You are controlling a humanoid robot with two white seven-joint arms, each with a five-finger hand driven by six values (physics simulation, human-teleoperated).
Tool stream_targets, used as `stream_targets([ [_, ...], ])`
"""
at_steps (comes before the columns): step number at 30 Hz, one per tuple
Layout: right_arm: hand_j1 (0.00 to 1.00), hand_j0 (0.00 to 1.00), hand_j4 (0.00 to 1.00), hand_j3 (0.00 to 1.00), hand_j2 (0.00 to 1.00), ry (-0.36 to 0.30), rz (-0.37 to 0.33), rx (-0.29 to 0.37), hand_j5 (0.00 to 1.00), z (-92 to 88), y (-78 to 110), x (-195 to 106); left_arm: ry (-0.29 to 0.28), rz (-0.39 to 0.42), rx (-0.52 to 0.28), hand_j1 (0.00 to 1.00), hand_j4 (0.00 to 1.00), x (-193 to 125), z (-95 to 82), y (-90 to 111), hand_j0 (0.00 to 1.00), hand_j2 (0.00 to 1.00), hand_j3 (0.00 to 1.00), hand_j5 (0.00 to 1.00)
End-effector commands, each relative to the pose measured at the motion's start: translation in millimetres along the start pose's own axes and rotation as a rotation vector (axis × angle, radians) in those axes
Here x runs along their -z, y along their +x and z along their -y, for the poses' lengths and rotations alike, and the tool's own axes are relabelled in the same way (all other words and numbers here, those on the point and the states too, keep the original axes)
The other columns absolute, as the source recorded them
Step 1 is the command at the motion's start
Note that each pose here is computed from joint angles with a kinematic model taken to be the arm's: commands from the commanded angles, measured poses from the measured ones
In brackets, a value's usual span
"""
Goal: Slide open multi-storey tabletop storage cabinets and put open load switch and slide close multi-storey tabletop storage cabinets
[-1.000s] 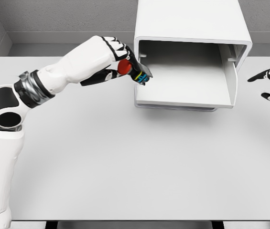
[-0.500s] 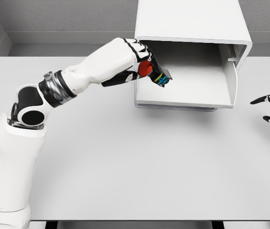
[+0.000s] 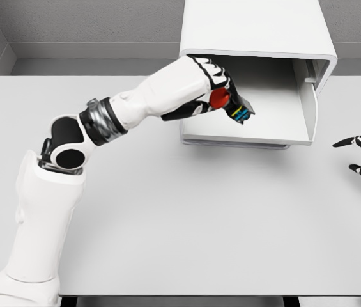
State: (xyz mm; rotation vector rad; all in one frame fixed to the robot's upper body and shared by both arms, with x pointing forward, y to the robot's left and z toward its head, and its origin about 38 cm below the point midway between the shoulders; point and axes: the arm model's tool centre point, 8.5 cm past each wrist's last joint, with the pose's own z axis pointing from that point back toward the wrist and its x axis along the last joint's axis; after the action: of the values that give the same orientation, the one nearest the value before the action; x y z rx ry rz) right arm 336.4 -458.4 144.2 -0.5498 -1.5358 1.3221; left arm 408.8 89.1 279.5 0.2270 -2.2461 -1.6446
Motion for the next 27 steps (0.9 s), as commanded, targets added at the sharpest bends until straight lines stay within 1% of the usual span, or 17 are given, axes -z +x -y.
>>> stream_targets([
  [1,0.69,0.69,0.69,0.69,0.69,-0.006,-0.011,0.017,0.69,-3.6,-3.0,-1,-0.008,-0.007,-0.039,0.45,0.45,5,9.6,-4,0.45,0.45,0.45,0.45],
  [4,0.69,0.69,0.69,0.69,0.69,-0.009,-0.012,0.024,0.69,-6.2,-3.0,0,-0.034,-0.029,-0.022,0.45,0.45,5,13.8,-8,0.45,0.45,0.45,0.45],
  [8,0.69,0.69,0.69,0.69,0.69,-0.011,-0.009,0.03,0.69,-9.5,-1.5,1,-0.05,-0.036,-0.035,0.45,0.45,7,17.8,-14,0.45,0.45,0.45,0.45],
  [12,0.69,0.69,0.69,0.69,0.69,-0.012,-0.006,0.029,0.69,-9.1,-0.7,2,-0.08,-0.064,-0.035,0.45,0.45,7,25.2,-22,0.45,0.45,0.45,0.45],
  [14,0.69,0.69,0.69,0.69,0.69,-0.012,-0.006,0.029,0.69,-9.1,-0.7,2,-0.088,-0.071,-0.032,0.45,0.45,8,25.6,-25,0.45,0.45,0.45,0.45],
  [27,0.69,0.69,0.69,0.69,0.69,-0.012,-0.006,0.027,0.69,-8.7,-0.6,2,-0.106,-0.053,-0.026,0.46,0.46,13,29.7,-19,0.46,0.46,0.46,0.46],
])
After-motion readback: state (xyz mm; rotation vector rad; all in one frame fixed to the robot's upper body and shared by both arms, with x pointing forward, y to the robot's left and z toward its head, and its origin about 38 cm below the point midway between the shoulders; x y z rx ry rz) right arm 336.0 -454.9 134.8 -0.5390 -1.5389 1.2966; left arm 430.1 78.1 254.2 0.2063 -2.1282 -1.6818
